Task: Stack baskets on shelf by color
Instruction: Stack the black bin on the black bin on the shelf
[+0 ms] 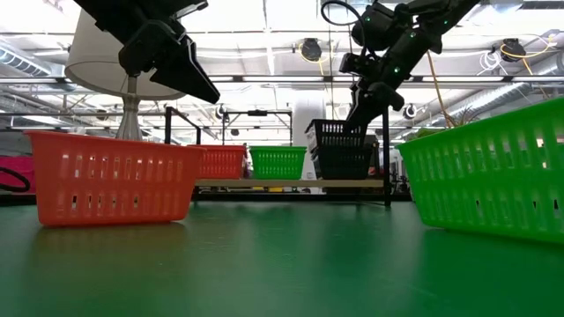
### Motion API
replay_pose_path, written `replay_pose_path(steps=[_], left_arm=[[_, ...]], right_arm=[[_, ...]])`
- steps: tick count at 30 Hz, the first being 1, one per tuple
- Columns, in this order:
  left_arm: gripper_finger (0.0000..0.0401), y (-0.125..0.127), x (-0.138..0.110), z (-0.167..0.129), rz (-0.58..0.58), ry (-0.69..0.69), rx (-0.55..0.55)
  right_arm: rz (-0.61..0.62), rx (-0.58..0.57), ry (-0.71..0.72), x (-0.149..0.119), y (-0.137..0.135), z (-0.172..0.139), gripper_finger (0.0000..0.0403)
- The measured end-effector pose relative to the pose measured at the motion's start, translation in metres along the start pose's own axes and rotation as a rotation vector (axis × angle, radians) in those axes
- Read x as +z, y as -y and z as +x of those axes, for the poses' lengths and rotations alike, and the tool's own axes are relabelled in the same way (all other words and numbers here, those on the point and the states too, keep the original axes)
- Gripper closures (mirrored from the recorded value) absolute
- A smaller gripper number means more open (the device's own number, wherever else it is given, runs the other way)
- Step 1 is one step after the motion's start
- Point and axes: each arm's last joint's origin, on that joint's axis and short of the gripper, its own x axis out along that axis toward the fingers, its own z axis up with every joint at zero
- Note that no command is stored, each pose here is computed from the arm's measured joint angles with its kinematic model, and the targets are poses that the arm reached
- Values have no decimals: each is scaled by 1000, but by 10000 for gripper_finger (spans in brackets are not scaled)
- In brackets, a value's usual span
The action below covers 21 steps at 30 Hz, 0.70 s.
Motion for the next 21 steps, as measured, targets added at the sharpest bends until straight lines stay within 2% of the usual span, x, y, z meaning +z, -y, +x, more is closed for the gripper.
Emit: replay_pose_path(steps=[9, 21], left_arm=[[249, 0, 0, 0, 6, 0, 0], [249, 0, 0, 0, 6, -1, 1]], right_arm=[[4, -122, -36, 7, -7, -2, 371], [-37, -129, -30, 8, -7, -2, 371]])
